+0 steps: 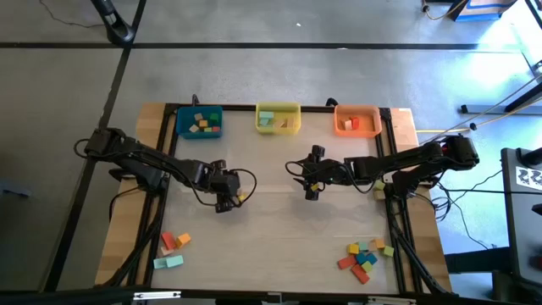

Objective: Sort blocks by size
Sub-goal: Put the brown rectangle block into the yellow bin

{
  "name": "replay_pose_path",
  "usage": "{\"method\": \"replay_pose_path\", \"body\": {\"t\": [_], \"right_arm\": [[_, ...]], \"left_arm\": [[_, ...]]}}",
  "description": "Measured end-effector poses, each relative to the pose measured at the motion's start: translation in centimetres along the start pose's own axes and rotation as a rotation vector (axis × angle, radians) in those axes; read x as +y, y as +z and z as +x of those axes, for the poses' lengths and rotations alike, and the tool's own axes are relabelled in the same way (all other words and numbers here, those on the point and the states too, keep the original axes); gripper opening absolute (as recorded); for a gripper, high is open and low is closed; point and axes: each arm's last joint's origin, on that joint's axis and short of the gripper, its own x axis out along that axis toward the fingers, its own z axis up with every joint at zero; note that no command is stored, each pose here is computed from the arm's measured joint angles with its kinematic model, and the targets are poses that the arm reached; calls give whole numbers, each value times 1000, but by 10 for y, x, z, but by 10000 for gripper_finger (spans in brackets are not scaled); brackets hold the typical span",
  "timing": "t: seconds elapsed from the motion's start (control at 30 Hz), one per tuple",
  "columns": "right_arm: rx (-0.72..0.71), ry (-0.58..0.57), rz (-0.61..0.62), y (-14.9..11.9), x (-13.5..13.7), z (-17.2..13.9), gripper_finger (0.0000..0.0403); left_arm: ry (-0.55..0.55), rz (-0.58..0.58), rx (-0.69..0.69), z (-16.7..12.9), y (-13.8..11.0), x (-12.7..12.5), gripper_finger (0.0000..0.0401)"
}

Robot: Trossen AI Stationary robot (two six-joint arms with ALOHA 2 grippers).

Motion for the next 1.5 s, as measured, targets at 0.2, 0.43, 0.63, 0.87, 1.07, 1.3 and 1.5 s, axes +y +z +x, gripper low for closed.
{"method": "replay_pose_path", "body": {"t": [0.2,0.43,0.63,0.87,1.07,1.3,1.5], "right_arm": [[0,0,0,0,0,0,276],[0,0,0,0,0,0,276],[0,0,0,0,0,0,276],[0,0,0,0,0,0,276],[0,0,0,0,0,0,276],[0,0,0,0,0,0,276],[-5,0,-5,0,0,0,276]], "left_arm": [[-49,-31,0,10,-5,6,214],[-145,-55,-47,24,-12,11,213],[-151,-46,-68,32,-22,12,212],[-145,-51,-80,35,-27,12,212],[-147,-46,-100,37,-28,12,177],[-146,-42,-104,36,-28,12,114],[-98,-87,-192,29,-8,13,125]]}}
